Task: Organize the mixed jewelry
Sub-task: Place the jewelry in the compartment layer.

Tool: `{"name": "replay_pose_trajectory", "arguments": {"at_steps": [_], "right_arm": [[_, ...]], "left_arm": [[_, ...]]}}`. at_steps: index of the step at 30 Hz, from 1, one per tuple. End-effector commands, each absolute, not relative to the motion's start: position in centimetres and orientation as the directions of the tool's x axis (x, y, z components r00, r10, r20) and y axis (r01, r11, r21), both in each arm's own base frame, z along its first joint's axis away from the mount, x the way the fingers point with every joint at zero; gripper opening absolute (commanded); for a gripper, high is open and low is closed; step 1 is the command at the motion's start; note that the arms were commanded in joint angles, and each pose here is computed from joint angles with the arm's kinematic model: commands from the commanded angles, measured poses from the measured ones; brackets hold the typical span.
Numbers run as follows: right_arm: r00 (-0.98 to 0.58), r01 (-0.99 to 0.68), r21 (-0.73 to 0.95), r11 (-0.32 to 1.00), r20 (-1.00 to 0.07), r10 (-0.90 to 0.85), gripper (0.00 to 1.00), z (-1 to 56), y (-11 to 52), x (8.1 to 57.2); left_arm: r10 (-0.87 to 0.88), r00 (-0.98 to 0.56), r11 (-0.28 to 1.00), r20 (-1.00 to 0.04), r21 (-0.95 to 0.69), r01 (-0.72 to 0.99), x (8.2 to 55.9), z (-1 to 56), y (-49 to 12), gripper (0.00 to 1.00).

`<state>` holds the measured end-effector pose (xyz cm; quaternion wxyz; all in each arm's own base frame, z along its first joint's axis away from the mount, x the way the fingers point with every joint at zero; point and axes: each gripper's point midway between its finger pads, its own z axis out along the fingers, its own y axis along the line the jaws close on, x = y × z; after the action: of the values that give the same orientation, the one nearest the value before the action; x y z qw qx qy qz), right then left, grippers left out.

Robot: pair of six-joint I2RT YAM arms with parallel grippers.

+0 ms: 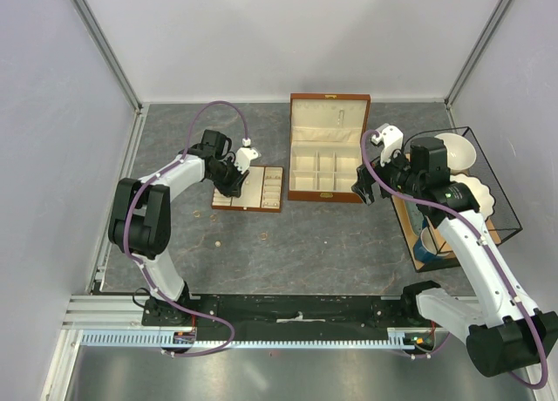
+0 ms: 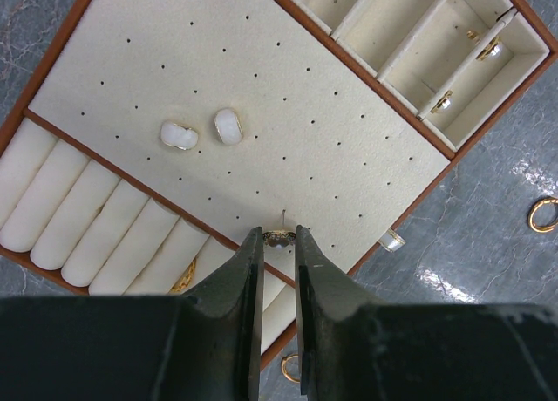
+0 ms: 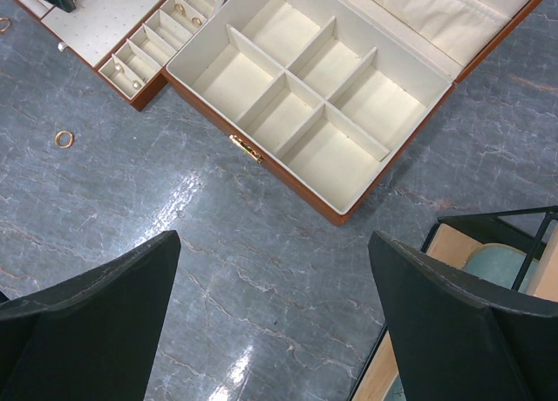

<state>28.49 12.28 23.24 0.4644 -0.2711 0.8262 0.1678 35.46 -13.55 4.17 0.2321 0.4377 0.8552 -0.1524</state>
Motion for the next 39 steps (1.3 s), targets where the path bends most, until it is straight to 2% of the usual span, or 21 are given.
{"name": "replay_pose_trajectory", "arguments": {"at_steps": [1, 22, 39], "right_arm": [[-0.381, -0.613, 0.014, 0.790, -0.881, -0.280, 0.98, 24.5, 12.5, 28.6], [-0.376, -0.613, 0.010, 0.790, -0.883, -0.280, 0.98, 24.6, 12.5, 28.5], [-0.382, -0.616, 0.015, 0.788, -0.880, -0.281, 0.98, 24.4, 12.6, 28.7]], "left_arm": [[0.682, -0.513, 0.561, -0.522, -0.077, 0.824, 35.4, 3.9, -14.0, 0.20], [0.671, -0.511, 0.571, -0.538, -0.064, 0.818, 35.8, 4.3, -14.0, 0.18], [0.639, -0.485, 0.574, -0.597, -0.049, 0.817, 36.0, 6.5, -13.9, 0.13]]}}
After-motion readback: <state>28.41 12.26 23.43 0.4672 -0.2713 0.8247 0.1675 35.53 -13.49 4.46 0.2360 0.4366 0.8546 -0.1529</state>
